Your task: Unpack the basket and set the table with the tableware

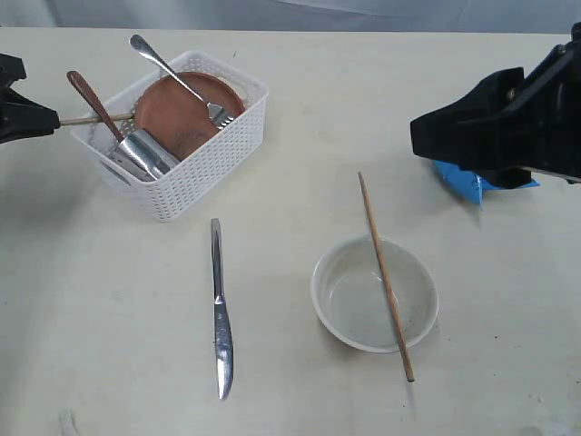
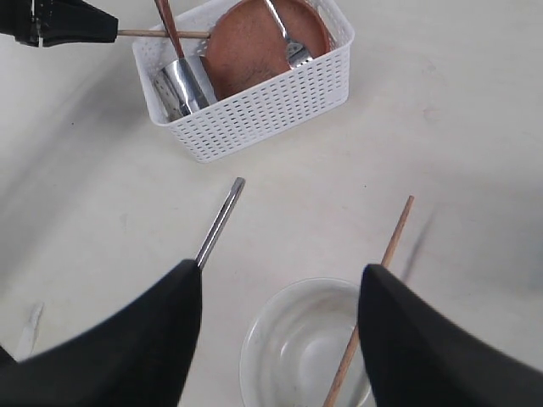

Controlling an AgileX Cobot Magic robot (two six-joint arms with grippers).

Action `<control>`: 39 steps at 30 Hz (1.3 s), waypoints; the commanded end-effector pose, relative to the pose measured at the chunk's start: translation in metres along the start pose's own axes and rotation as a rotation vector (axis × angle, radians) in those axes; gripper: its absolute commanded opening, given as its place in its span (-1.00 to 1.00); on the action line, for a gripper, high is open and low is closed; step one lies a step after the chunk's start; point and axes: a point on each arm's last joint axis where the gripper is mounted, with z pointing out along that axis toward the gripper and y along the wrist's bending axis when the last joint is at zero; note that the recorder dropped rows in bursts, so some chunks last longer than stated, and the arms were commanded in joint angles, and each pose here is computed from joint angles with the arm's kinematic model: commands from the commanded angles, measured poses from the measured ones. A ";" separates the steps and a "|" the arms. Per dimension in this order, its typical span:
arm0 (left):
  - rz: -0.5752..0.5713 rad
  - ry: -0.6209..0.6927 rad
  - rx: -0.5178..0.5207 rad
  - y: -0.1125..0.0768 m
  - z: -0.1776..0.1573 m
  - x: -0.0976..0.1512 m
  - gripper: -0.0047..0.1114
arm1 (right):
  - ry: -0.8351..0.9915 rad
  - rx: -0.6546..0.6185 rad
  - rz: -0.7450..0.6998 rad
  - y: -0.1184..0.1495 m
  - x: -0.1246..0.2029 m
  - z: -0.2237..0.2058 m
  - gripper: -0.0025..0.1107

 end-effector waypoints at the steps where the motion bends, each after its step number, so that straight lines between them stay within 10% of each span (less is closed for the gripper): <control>1: -0.004 0.020 -0.011 -0.001 -0.001 -0.002 -0.92 | -0.010 -0.003 -0.006 0.000 -0.002 0.000 -0.02; 39: 0.106 0.036 -0.125 -0.045 -0.057 -0.004 -0.92 | -0.010 0.000 -0.038 0.000 -0.002 0.000 -0.02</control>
